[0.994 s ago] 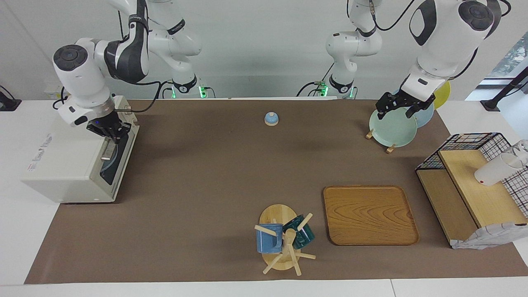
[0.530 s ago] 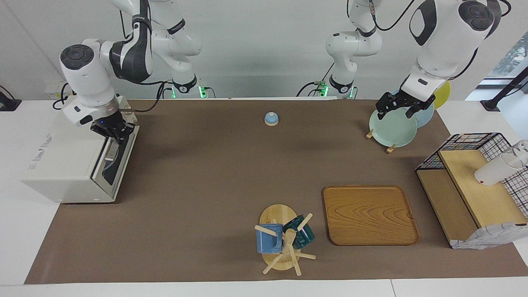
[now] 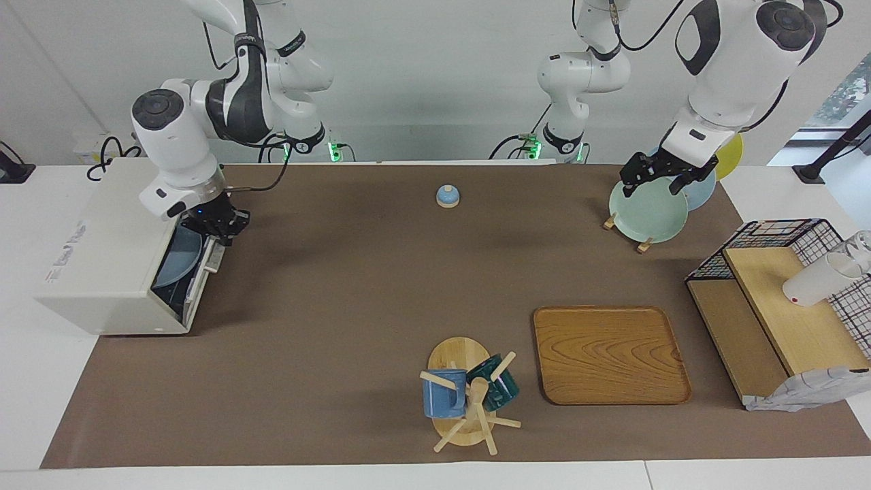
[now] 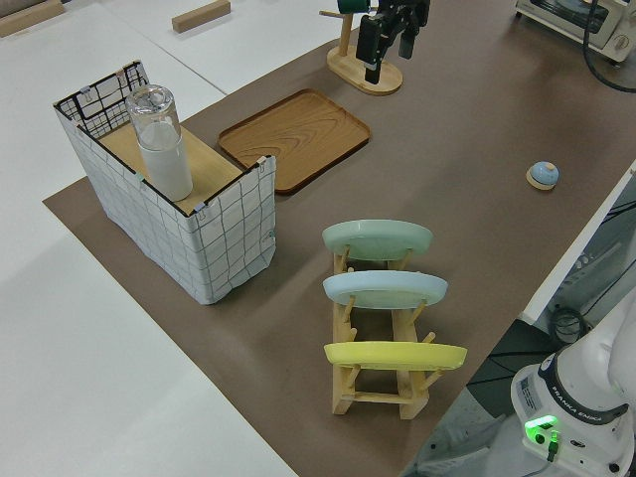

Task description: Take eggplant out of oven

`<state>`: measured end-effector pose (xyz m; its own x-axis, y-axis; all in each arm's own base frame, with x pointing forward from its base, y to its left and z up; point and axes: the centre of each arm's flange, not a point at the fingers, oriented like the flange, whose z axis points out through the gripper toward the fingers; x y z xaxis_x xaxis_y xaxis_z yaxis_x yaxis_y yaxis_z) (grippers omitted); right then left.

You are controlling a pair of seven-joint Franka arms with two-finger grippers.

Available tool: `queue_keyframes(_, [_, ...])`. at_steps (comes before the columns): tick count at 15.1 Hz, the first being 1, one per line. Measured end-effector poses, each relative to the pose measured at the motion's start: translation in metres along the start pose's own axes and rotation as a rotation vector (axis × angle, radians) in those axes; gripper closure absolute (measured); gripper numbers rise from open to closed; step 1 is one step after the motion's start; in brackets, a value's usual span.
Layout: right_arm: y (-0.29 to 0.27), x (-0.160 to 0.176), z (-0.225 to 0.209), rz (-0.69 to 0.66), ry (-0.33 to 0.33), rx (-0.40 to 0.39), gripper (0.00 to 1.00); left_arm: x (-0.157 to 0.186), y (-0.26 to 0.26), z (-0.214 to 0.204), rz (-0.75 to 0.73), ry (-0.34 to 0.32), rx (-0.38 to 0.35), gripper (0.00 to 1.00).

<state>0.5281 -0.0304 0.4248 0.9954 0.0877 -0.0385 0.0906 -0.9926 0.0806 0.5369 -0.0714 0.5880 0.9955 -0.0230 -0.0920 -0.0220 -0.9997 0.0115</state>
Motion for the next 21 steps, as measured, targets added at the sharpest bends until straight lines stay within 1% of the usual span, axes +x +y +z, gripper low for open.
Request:
queue_keyframes(3, [-0.015,0.005,0.017,-0.016,-0.002,0.017,0.99,0.0,0.0,0.0,0.0,0.0,0.0,0.0])
queue_keyframes(6, [-0.021,0.013,0.028,-0.024,0.061,0.018,0.99,0.0,0.0,0.0,0.0,0.0,0.0,0.0])
queue_keyframes(9, [-0.035,0.011,0.05,-0.039,0.093,0.026,0.99,0.0,0.0,0.0,0.0,0.0,0.0,0.0])
queue_keyframes(16, [-0.049,0.019,0.094,-0.053,0.079,0.038,0.99,0.0,0.0,0.0,0.0,0.0,0.0,0.0])
queue_keyframes(21, [-0.05,0.02,0.103,-0.049,0.076,0.041,0.99,0.0,0.0,0.0,0.0,0.0,0.0,0.0])
